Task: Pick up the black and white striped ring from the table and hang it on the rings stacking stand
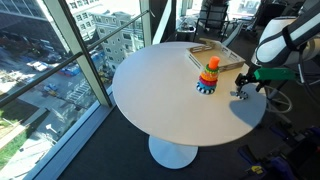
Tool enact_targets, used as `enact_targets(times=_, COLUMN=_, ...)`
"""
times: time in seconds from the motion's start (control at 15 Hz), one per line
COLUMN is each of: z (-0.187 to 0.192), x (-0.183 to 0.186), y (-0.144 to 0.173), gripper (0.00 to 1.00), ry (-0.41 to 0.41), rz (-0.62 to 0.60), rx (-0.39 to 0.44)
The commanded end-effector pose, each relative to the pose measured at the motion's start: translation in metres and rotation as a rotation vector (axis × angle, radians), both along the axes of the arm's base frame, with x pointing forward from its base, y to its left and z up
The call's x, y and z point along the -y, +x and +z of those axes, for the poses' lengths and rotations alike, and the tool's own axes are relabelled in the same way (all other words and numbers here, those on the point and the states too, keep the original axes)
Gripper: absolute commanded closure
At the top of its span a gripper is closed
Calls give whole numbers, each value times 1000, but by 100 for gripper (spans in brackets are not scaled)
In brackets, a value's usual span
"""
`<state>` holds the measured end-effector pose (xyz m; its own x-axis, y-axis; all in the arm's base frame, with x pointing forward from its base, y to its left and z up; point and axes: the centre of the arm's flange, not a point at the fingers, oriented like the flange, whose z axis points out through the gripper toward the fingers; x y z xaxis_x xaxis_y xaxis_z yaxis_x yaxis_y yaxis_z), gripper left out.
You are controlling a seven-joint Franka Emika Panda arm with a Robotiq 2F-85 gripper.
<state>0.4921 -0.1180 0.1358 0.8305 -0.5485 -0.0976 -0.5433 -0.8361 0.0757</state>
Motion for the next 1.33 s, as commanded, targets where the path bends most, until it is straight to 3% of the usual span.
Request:
enact_targets(times=0.0, z=-11, x=1, y=13, gripper=0, ry=-6, rz=-26, rx=-5)
enact_targets(times=1.27, z=-27, x=-6, y=17, gripper=0, ry=-13, rz=-25, rx=-23)
